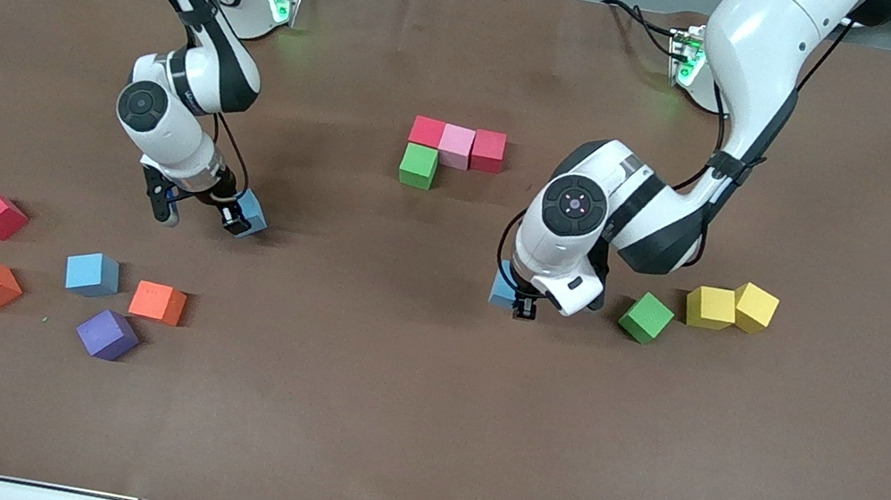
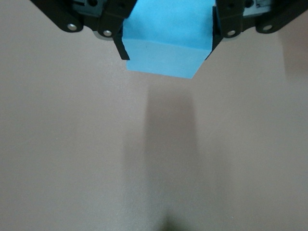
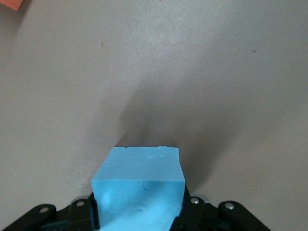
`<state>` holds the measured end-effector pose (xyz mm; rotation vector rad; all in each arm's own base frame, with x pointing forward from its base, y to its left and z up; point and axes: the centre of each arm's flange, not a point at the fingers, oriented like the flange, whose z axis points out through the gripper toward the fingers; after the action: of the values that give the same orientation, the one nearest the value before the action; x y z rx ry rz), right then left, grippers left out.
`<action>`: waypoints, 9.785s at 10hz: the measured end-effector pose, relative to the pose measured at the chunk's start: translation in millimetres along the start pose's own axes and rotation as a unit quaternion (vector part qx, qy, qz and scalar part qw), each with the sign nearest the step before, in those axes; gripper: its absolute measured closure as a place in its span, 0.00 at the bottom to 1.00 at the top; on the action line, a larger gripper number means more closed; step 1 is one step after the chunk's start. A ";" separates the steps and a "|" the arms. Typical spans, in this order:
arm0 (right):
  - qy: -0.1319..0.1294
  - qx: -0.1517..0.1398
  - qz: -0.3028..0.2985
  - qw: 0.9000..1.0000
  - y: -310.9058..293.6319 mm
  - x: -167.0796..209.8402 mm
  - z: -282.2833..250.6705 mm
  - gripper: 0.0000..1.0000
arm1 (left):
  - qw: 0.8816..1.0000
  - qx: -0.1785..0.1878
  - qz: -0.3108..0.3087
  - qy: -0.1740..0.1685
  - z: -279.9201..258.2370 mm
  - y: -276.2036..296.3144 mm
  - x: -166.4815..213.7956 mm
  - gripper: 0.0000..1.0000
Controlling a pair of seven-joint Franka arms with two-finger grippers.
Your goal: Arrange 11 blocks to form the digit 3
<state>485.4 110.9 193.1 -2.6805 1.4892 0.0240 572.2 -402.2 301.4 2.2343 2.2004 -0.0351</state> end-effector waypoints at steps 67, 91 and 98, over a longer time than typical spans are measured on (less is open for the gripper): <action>0.031 -0.041 -0.536 0.843 -125.1 163.6 -47.5 0.00 | 0.999 -0.020 -0.014 0.041 115.7 -182.0 -162.3 0.38; -0.014 -0.012 -0.404 0.915 -215.3 -154.6 -72.7 0.39 | 0.977 0.028 0.181 0.105 25.8 -40.0 97.8 0.00; -0.013 -0.026 -0.443 0.896 -179.0 -263.5 -25.7 0.39 | 0.958 0.009 0.277 0.069 51.3 -3.7 226.0 0.00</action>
<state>497.4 426.4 242.3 -3.0956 0.1463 0.0442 571.3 -177.2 245.6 2.8477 1.5414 0.1053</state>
